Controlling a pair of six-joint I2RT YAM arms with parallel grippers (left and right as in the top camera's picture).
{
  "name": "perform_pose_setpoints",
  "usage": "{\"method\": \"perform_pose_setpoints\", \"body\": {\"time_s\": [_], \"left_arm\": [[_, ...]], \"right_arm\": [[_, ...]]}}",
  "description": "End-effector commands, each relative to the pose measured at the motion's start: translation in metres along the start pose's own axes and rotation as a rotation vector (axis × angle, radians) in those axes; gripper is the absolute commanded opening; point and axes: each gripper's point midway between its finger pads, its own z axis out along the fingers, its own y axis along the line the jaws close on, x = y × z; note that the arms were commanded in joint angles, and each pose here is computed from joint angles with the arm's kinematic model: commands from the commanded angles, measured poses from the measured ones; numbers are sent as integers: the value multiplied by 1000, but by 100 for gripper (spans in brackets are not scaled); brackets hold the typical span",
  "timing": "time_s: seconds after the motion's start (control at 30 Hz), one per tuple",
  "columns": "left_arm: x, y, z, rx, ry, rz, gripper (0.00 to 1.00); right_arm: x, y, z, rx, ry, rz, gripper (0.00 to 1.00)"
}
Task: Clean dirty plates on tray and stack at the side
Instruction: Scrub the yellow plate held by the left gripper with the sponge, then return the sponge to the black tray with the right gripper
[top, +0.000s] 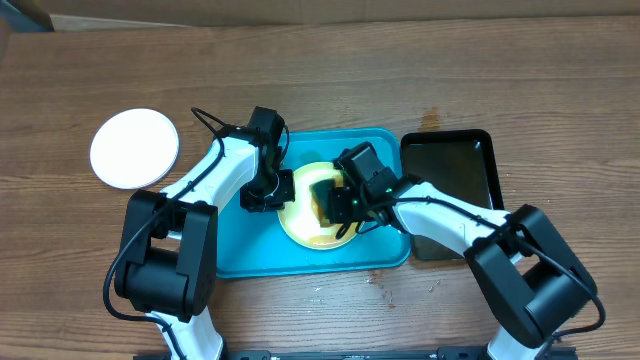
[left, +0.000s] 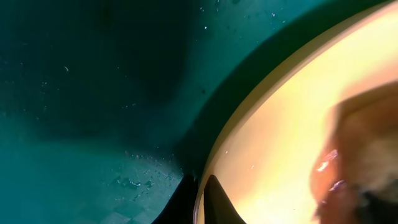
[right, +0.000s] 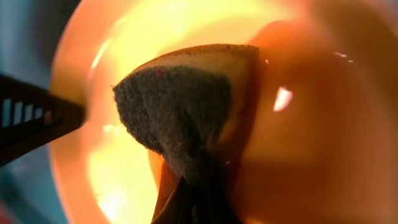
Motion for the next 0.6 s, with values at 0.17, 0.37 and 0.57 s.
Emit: {"method": "perform_pose_setpoints", "body": {"time_s": [0.17,0.37,0.57], "left_arm": [[-2,-4,-4,7,-19,30,6],[-3,-3,-4,0,-22,53,7],[-8,3,-9,-45,-46,57,4]], "right_arm": [[-57,58,-66,-223,-59,-77,4],[-92,43,-142,-177,-188,-28,4],[-77,-30,-189,30,-188,117,4]]}}
